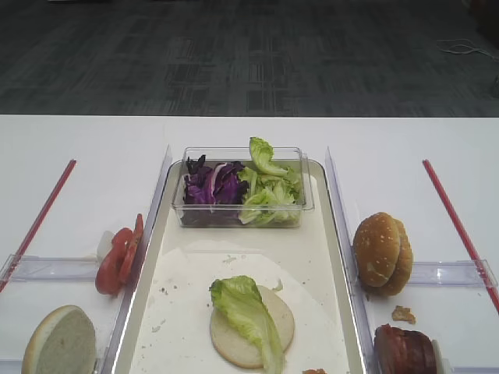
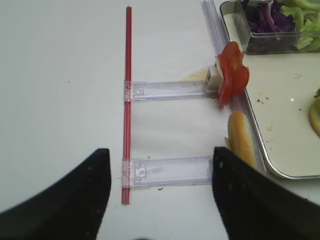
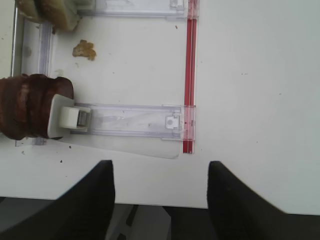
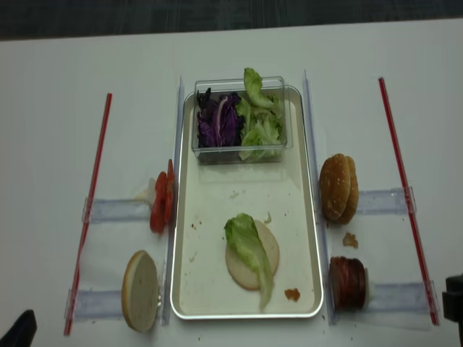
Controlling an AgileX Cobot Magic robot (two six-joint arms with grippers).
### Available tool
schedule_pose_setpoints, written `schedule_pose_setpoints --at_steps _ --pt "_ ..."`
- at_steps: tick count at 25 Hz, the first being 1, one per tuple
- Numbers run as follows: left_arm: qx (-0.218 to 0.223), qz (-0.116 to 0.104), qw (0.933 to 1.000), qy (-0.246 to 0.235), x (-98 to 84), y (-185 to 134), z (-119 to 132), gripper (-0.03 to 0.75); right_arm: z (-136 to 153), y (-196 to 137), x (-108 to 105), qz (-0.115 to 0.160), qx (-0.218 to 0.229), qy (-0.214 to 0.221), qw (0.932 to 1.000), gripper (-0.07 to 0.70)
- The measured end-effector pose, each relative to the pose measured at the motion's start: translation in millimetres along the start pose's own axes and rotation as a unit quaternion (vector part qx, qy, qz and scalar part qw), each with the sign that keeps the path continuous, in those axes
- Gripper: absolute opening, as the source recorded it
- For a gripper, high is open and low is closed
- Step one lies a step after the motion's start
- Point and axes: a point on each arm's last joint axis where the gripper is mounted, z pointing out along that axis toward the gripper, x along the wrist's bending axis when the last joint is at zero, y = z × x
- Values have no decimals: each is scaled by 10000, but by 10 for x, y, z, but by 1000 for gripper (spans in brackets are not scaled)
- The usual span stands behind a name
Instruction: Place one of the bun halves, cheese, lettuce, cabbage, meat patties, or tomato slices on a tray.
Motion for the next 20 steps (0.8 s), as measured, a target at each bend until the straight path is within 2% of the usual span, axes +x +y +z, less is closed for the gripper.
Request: schedule_pose_setpoints --at_steps 20 --pt "0 0 10000 0 0 0 0 421 -211 -185 28 -112 -910 -16 9958 433"
